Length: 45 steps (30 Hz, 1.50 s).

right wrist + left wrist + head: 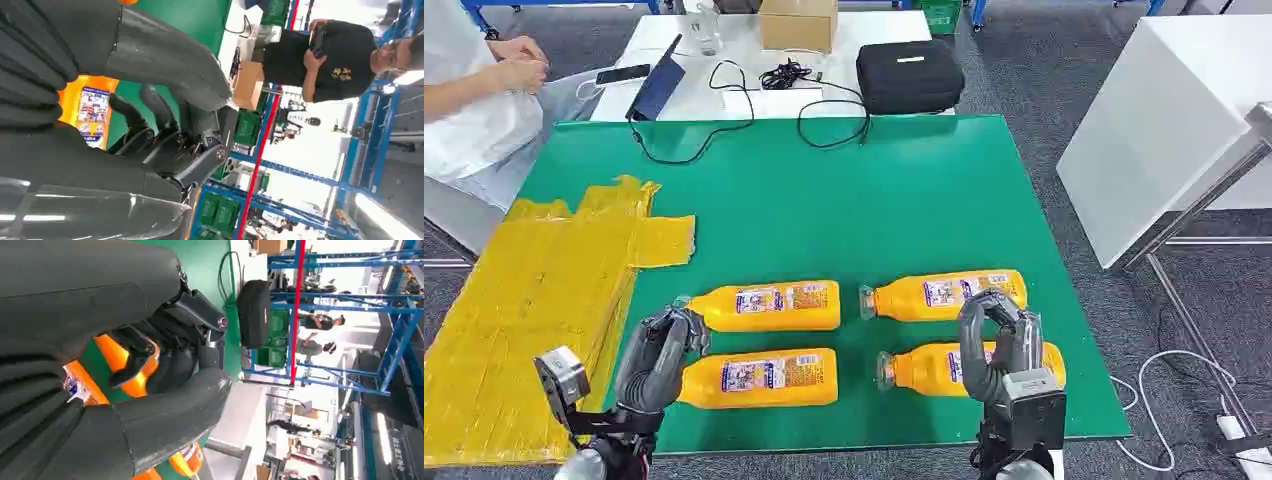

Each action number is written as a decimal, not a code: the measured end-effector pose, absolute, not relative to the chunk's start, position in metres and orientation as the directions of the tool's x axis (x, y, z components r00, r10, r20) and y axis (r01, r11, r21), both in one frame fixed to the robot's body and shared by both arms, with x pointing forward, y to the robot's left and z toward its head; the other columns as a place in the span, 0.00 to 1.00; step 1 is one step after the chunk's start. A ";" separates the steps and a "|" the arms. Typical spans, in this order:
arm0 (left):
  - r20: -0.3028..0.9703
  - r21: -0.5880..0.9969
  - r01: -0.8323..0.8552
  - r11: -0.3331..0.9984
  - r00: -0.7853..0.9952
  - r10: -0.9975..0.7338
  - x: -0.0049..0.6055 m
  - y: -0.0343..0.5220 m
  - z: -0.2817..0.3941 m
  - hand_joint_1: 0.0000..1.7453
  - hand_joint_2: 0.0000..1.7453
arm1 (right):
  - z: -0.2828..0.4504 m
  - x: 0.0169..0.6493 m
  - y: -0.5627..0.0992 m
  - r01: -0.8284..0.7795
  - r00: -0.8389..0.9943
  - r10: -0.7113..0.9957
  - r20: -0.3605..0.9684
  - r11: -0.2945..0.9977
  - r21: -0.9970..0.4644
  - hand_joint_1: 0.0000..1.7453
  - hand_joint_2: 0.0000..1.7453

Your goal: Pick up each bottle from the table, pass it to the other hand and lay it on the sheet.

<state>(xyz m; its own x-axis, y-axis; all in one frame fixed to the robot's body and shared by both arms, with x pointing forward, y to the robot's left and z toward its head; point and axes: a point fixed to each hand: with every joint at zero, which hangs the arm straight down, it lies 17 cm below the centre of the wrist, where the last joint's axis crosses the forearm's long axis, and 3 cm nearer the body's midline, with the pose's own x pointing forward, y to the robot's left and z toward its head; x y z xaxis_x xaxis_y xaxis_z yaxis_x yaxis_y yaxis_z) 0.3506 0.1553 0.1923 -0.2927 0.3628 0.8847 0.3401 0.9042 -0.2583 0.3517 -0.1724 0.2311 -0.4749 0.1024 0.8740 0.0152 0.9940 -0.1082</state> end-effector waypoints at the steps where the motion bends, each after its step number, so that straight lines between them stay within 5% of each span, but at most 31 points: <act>1: 0.877 -0.192 0.265 0.945 -0.387 0.287 0.354 0.163 0.201 1.00 1.00 | 0.230 0.353 -0.164 -0.019 -0.479 0.080 0.874 0.995 -0.101 1.00 1.00; 3: 0.838 -0.038 0.116 0.992 -0.537 0.095 0.366 0.163 0.219 1.00 1.00 | 0.227 0.364 -0.145 -0.034 -0.514 0.067 0.855 0.995 -0.098 1.00 1.00; 4: 0.821 -0.001 0.096 0.995 -0.568 0.055 0.370 0.152 0.226 0.77 1.00 | 0.224 0.369 -0.135 -0.031 -0.523 0.063 0.850 0.995 -0.093 0.38 1.00; 5: 0.813 0.014 0.086 0.996 -0.581 0.039 0.373 0.145 0.229 0.01 1.00 | 0.221 0.372 -0.125 -0.036 -0.526 0.059 0.848 0.995 -0.091 0.03 1.00; 32: 0.820 -0.021 0.087 0.996 -0.569 0.067 0.387 0.129 0.230 0.00 1.00 | 0.197 0.396 -0.100 -0.045 -0.461 0.128 0.878 0.985 -0.167 0.00 1.00; 34: 0.824 -0.059 0.117 0.991 -0.555 0.115 0.395 0.125 0.235 0.00 1.00 | 0.185 0.431 -0.087 -0.013 -0.388 0.428 0.816 0.883 -0.469 0.00 1.00; 36: 0.816 -0.076 0.143 0.987 -0.560 0.144 0.409 0.117 0.248 0.00 1.00 | 0.197 0.482 -0.069 0.065 -0.449 0.750 0.485 0.569 -0.820 0.00 1.00; 45: 0.817 -0.097 0.158 0.983 -0.551 0.169 0.418 0.111 0.250 0.00 1.00 | 0.178 0.512 -0.049 0.012 -0.486 0.822 0.298 0.347 -0.938 0.00 1.00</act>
<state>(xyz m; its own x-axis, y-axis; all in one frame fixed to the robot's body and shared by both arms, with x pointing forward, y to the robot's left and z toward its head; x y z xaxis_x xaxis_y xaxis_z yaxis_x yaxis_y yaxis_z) 0.4175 0.1114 0.2496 -0.5510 0.1691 0.8172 0.1577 0.9827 -0.0970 0.5116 -0.0490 0.1777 -0.4857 0.8218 0.2980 0.0119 0.3471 -0.9378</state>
